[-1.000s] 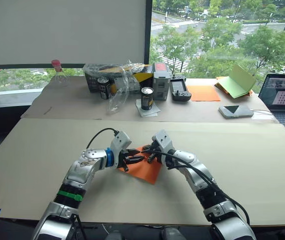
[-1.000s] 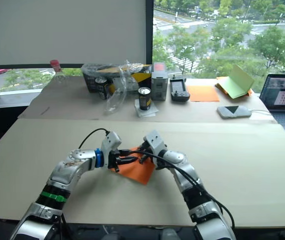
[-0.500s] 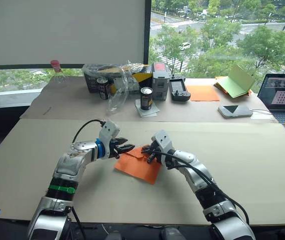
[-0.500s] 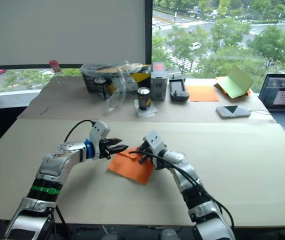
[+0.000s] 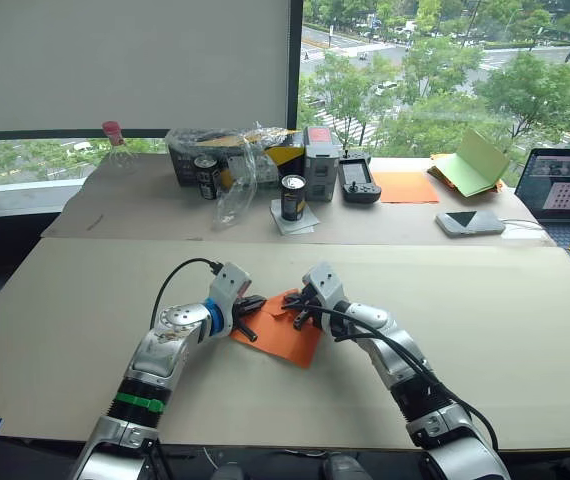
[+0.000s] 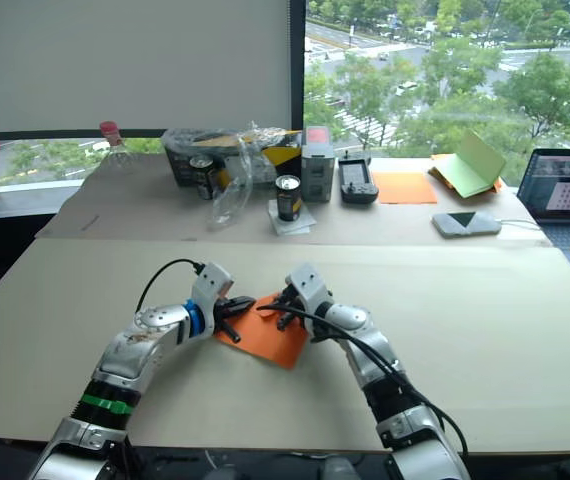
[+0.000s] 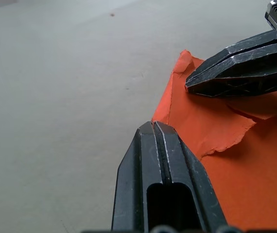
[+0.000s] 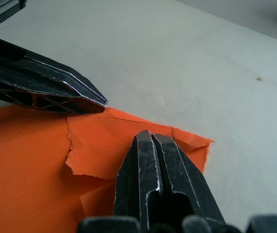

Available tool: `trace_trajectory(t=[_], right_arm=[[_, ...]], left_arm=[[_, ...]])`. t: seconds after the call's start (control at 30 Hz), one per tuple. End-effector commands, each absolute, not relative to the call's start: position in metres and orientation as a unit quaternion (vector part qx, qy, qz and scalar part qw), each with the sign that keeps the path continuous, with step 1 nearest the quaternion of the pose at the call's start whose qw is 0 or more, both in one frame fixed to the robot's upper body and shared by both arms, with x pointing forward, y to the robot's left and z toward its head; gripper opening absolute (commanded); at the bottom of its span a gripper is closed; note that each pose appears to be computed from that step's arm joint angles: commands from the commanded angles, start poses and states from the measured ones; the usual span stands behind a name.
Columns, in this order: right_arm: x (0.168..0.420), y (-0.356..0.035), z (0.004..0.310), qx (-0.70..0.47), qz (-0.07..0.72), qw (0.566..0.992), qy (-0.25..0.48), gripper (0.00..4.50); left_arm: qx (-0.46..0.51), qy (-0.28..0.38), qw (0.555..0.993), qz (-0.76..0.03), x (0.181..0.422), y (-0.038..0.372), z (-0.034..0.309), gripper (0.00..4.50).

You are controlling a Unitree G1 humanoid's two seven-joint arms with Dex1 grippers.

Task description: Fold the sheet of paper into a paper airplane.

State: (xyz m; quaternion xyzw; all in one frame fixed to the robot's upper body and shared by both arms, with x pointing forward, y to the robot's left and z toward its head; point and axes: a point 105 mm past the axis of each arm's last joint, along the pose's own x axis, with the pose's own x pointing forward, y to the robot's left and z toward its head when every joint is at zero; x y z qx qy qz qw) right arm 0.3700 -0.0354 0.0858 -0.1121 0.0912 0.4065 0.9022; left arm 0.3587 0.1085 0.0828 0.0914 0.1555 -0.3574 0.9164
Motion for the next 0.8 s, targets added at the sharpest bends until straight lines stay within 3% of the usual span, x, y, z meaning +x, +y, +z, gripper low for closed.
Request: trace_trajectory(t=[0.03,0.3,0.47,0.8], right_arm=[[0.371,-0.022,0.097,-0.119,0.422,0.896,0.070,0.00],[0.372,-0.001,0.101,-0.139,0.444,0.883,0.067,0.00],[0.372,0.003,0.089,-0.155,0.446,0.877,0.092,0.00],[0.394,-0.042,0.073,-0.164,0.340,0.915,0.144,0.00]], left_arm=[[0.093,0.194,0.911,-0.352,0.348,0.112,0.060,0.02],[0.088,0.197,0.908,-0.360,0.344,0.107,0.058,0.02],[0.083,0.195,0.909,-0.358,0.344,0.108,0.059,0.02],[0.081,0.197,0.909,-0.358,0.341,0.107,0.056,0.02]])
